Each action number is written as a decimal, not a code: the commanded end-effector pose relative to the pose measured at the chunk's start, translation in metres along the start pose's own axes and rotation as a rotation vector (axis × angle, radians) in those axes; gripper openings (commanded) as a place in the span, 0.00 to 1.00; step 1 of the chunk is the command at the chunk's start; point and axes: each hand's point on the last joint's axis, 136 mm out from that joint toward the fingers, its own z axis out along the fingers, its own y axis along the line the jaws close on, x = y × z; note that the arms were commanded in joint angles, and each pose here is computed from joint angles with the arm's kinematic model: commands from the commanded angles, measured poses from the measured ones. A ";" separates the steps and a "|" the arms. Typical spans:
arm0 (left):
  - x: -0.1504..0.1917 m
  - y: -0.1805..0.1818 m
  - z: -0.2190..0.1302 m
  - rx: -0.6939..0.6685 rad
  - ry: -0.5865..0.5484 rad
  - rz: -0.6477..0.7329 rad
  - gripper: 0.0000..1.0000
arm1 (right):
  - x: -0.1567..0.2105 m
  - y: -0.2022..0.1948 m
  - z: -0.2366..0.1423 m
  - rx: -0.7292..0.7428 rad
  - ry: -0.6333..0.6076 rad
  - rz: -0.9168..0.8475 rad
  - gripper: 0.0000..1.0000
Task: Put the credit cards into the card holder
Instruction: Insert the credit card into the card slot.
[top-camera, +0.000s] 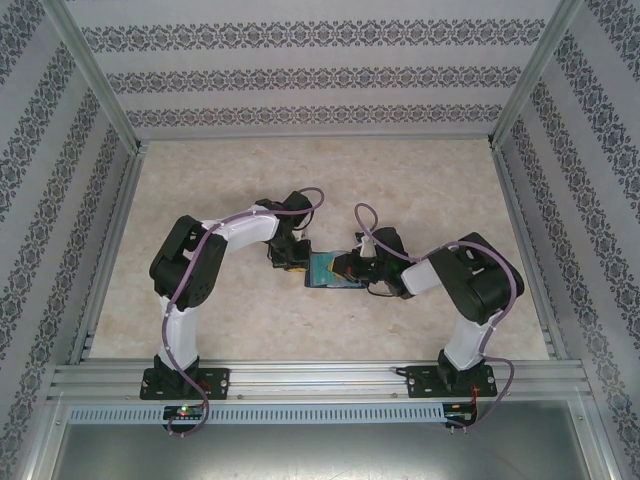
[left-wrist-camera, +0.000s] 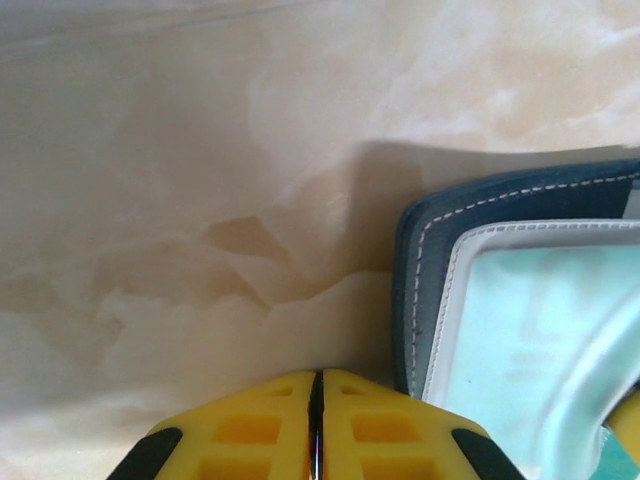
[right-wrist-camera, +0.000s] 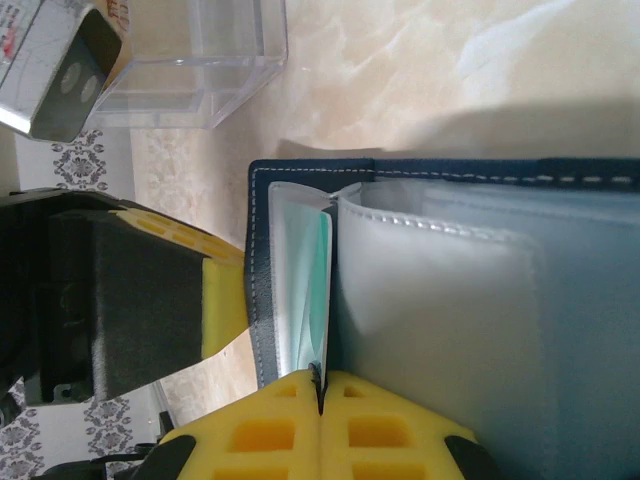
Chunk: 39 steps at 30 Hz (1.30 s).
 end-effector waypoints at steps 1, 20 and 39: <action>0.028 0.045 0.047 -0.129 0.115 -0.069 0.10 | 0.011 -0.009 -0.003 0.061 0.025 -0.018 0.09; 0.030 0.046 0.048 -0.125 0.125 -0.075 0.10 | 0.009 -0.006 -0.022 0.155 0.023 -0.094 0.22; 0.031 0.046 0.050 -0.124 0.133 -0.077 0.10 | 0.010 -0.002 -0.012 0.221 0.062 -0.158 0.04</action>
